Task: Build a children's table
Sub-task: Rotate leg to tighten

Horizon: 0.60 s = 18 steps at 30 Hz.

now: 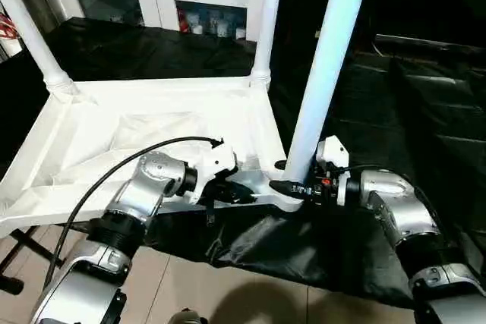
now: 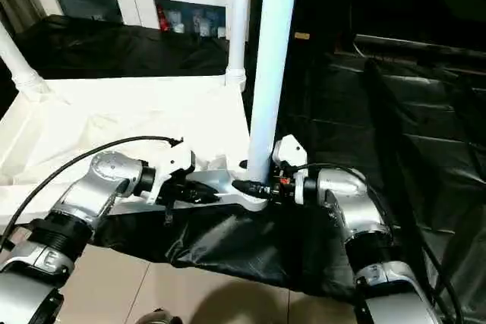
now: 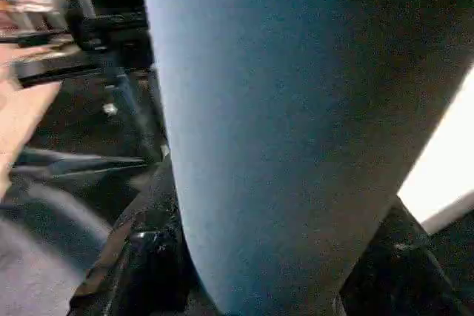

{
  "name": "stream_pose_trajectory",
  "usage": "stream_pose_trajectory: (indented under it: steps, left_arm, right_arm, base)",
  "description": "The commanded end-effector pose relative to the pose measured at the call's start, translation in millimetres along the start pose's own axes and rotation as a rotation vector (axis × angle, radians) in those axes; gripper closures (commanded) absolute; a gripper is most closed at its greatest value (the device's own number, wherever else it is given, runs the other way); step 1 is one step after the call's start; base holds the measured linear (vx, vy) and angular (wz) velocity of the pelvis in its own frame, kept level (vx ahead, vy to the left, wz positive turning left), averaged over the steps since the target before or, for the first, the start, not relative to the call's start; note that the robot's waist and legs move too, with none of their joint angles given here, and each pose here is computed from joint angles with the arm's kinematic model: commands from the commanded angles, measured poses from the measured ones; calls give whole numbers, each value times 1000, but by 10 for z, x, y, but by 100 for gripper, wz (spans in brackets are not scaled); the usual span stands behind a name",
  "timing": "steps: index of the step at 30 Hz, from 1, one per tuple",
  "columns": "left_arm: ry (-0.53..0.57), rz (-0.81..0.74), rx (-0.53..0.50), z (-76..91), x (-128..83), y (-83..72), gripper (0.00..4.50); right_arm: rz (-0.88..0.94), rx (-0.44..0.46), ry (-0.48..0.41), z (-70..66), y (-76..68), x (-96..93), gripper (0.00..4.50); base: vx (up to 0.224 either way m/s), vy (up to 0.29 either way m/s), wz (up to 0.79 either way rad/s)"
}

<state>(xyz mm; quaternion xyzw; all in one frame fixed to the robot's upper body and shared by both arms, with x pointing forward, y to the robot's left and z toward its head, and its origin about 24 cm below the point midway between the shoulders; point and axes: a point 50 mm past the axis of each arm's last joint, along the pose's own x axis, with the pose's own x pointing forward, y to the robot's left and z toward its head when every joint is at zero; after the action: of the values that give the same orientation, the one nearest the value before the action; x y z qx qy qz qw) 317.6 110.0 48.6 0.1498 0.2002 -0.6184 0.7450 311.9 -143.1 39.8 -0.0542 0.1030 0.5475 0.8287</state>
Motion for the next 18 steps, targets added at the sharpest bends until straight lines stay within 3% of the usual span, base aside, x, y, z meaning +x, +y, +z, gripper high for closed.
stream_pose_trajectory:
  steps: [1, 4, 6, 7, 13, 14, 18]
  left_arm:
    - [-79, 144, -10, 227, 174, 104, 450]
    - [-104, 258, -49, 379, 363, 177, 450]
    - [-107, 281, -55, 409, 403, 188, 450]
    - [-110, 325, -51, 476, 481, 203, 450]
    - [-121, 322, -11, 554, 564, 188, 450]
    - [-116, 315, -4, 541, 555, 187, 450]
    - [-138, 284, 4, 521, 505, 190, 450]
  right_arm:
    - [-67, 85, 69, -206, 133, 224, 249]
    - [-276, 172, 45, -210, 89, 431, 251]
    - [-312, 195, 37, -206, 87, 480, 251]
    - [-385, 241, 32, -183, 87, 604, 251]
    - [-349, 201, 5, -35, 179, 845, 251]
    - [-351, 191, 9, -31, 169, 842, 196]
    - [-357, 195, 2, -19, 110, 792, 160]
  base:
    - [0, 0, 0]
    - [0, 0, 0]
    - [0, 0, 0]
    - [0, 0, 0]
    - [0, 0, 0]
    - [0, 0, 0]
    - [0, 0, 0]
